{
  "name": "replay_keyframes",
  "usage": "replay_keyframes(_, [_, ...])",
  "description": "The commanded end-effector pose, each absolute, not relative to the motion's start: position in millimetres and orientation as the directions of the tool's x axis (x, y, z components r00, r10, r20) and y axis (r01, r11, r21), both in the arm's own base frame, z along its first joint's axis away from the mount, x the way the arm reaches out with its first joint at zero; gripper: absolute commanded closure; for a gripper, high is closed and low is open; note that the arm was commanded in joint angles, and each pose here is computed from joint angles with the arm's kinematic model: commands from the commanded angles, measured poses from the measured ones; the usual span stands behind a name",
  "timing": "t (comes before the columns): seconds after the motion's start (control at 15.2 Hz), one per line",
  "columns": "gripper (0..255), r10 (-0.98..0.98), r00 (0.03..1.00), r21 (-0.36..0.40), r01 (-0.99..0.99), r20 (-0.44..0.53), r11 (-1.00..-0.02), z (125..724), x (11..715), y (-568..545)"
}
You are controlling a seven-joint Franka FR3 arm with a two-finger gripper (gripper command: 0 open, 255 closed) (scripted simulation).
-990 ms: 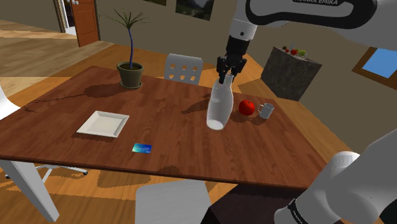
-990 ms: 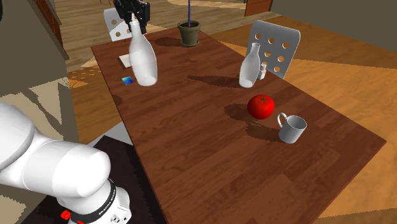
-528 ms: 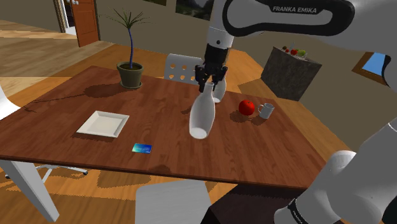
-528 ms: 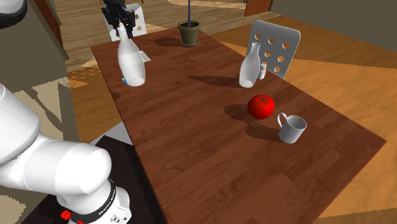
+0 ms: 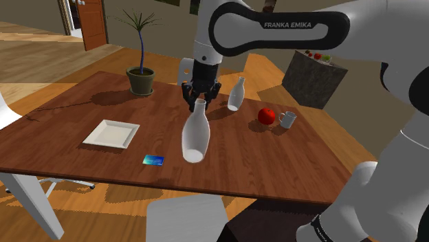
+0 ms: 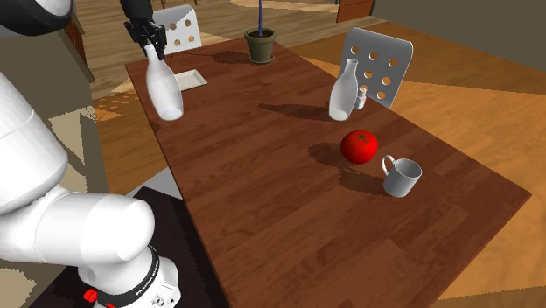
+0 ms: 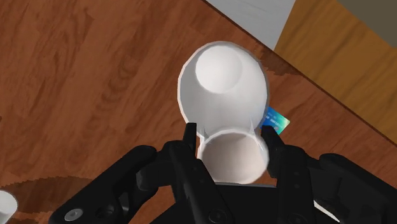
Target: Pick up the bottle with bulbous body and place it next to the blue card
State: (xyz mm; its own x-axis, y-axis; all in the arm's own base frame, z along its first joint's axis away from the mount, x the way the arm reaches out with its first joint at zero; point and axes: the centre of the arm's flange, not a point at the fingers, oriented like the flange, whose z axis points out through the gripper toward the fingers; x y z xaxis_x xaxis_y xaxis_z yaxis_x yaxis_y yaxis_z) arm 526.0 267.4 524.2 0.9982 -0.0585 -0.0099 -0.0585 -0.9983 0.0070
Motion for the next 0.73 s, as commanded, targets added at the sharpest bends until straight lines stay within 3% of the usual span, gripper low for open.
replay_keyframes(0.0, [255,-0.06,0.998,0.006,-0.06,-0.009,-0.998,517,532,294])
replay_keyframes(0.66, [255,-0.06,0.998,0.006,-0.06,-0.009,-0.998,464,539,335])
